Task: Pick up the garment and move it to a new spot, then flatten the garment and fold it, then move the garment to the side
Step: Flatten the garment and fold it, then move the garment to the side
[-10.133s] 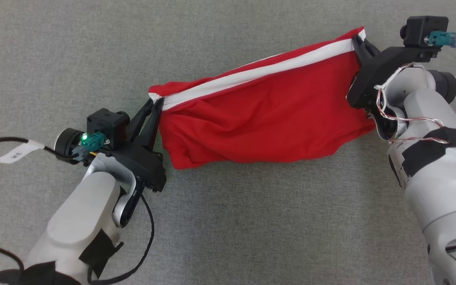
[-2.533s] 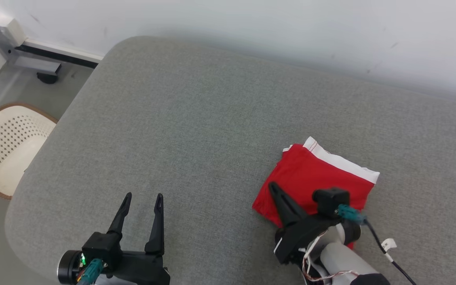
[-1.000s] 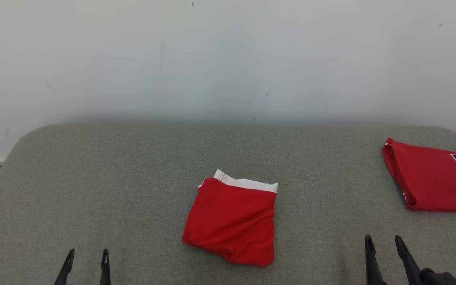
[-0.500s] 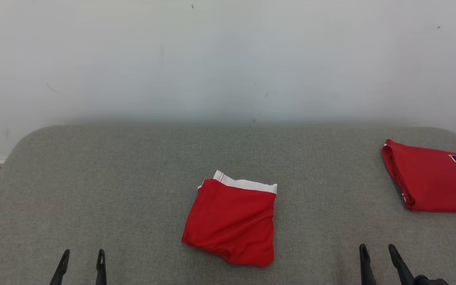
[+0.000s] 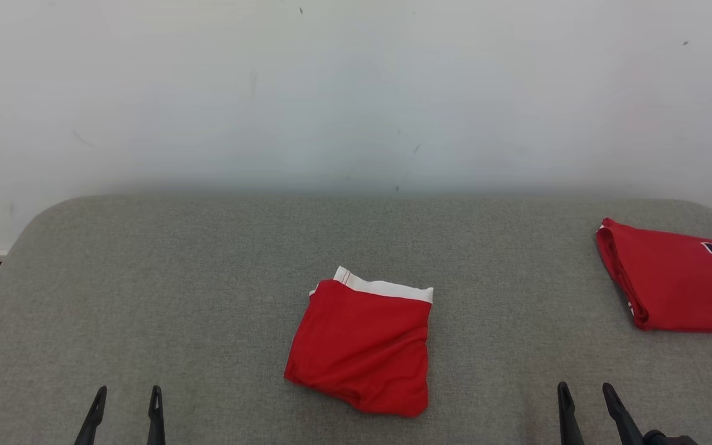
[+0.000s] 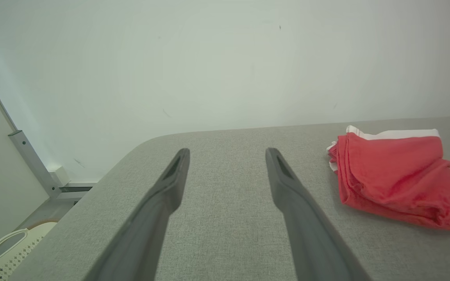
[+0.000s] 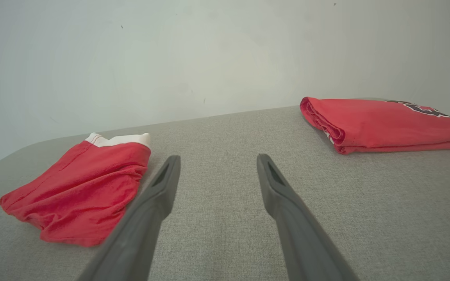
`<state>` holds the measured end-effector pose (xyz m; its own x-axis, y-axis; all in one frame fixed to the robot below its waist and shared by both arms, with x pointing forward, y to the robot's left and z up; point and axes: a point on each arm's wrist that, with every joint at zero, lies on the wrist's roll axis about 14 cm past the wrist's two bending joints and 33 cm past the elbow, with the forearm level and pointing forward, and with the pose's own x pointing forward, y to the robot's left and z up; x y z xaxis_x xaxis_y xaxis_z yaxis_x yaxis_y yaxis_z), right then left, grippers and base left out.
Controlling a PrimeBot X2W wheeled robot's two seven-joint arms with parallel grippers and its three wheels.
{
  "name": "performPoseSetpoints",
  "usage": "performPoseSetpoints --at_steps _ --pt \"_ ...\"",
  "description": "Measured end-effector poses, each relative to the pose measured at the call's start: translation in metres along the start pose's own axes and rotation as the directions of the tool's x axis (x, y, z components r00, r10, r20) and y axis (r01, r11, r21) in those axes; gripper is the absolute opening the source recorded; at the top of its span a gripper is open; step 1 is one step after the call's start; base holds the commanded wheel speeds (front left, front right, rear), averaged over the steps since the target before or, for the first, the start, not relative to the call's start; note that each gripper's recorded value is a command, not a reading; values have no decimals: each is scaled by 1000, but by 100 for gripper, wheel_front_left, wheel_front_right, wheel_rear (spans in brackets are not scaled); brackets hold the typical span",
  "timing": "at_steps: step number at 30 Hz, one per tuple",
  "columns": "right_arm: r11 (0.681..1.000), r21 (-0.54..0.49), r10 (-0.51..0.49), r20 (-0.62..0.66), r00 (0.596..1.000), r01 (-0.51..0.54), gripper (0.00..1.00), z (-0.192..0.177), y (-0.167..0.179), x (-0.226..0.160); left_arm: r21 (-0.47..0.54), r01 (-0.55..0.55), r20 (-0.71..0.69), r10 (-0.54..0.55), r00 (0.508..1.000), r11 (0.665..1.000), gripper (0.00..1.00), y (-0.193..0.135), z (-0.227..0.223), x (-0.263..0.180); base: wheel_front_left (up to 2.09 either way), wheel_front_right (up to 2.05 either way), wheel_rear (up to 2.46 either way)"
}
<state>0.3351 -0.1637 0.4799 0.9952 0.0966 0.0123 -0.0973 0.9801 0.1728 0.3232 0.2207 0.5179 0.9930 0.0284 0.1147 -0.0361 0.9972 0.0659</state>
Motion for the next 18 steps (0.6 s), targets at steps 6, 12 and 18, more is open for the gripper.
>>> performPoseSetpoints --at_steps 6,12,18 --pt "1000 0 2 1 1000 -2 100 0 1 0 -6 -6 1 6 1000 1000 100 1 0 -2 0 0 0" --pt "1000 14 6 -20 1000 -5 100 -7 2 0 -6 -10 -5 10 1000 1000 100 2 -2 -4 0 0 0" --pt "995 55 80 -26 996 -78 100 -7 28 26 -13 -13 -12 13 1000 1000 100 1 -4 -3 0 0 0"
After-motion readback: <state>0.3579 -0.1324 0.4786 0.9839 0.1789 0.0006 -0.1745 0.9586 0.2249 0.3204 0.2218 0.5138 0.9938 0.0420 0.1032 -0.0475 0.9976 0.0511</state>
